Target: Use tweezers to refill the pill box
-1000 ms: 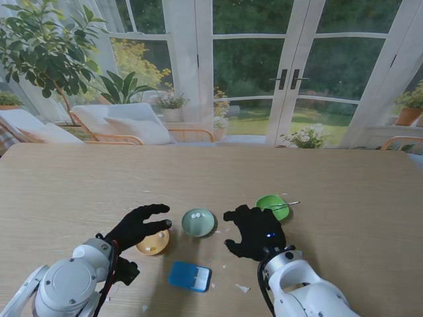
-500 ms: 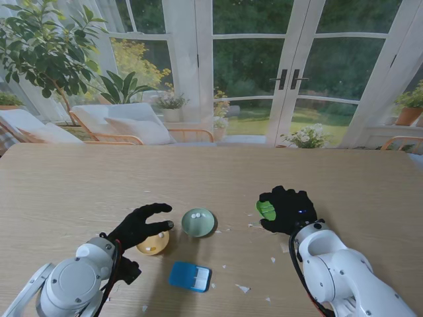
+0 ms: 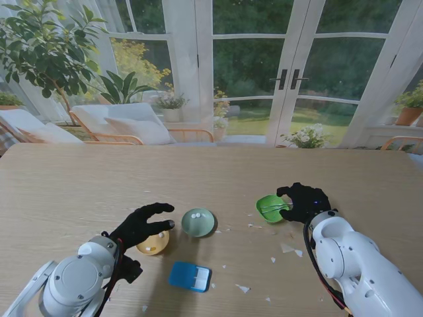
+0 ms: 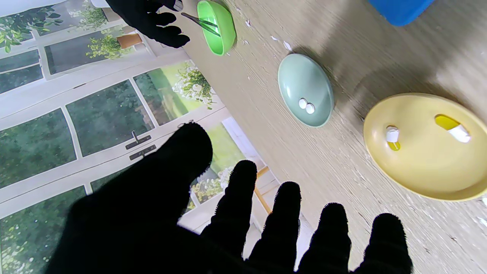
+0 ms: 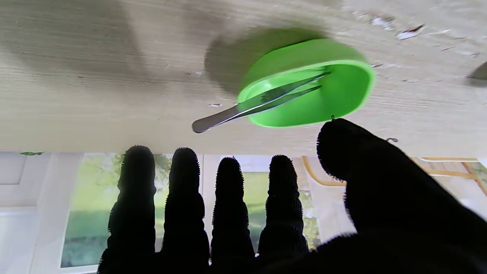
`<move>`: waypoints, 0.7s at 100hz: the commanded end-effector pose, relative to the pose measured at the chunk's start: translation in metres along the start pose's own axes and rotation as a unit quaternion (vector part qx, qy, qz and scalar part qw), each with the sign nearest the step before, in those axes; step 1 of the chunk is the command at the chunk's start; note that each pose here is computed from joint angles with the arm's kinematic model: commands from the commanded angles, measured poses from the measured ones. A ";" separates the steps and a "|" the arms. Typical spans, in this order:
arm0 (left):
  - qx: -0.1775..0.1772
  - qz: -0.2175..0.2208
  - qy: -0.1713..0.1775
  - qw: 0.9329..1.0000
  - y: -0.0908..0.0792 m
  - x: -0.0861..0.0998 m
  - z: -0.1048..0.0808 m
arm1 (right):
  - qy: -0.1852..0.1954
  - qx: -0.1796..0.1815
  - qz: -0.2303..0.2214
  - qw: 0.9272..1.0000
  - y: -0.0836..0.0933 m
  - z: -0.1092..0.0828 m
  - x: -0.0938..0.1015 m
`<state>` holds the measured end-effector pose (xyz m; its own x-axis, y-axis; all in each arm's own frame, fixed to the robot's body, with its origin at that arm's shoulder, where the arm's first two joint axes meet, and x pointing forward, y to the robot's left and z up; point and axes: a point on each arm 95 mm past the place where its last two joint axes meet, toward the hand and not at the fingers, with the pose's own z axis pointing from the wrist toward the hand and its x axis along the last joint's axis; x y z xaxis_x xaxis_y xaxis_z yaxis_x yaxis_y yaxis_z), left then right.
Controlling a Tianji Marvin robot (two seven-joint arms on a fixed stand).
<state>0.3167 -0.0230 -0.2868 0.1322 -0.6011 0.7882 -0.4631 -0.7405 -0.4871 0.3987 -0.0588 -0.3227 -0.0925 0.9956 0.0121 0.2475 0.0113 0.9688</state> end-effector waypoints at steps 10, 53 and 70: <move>-0.009 -0.001 -0.004 1.000 0.003 0.000 0.001 | -0.019 0.009 0.015 1.000 -0.003 0.012 -0.005; -0.009 -0.001 -0.011 1.000 0.003 0.001 0.004 | -0.036 0.035 0.031 0.998 -0.012 0.028 -0.011; -0.009 -0.004 -0.014 1.000 0.003 0.001 0.005 | -0.037 0.040 0.050 0.997 -0.019 0.031 -0.014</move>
<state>0.3206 -0.0246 -0.2887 0.1522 -0.6081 0.7791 -0.4657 -0.7395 -0.4861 0.4275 -0.0721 -0.3430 0.0084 0.9958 0.0909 0.3086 -0.0890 0.9470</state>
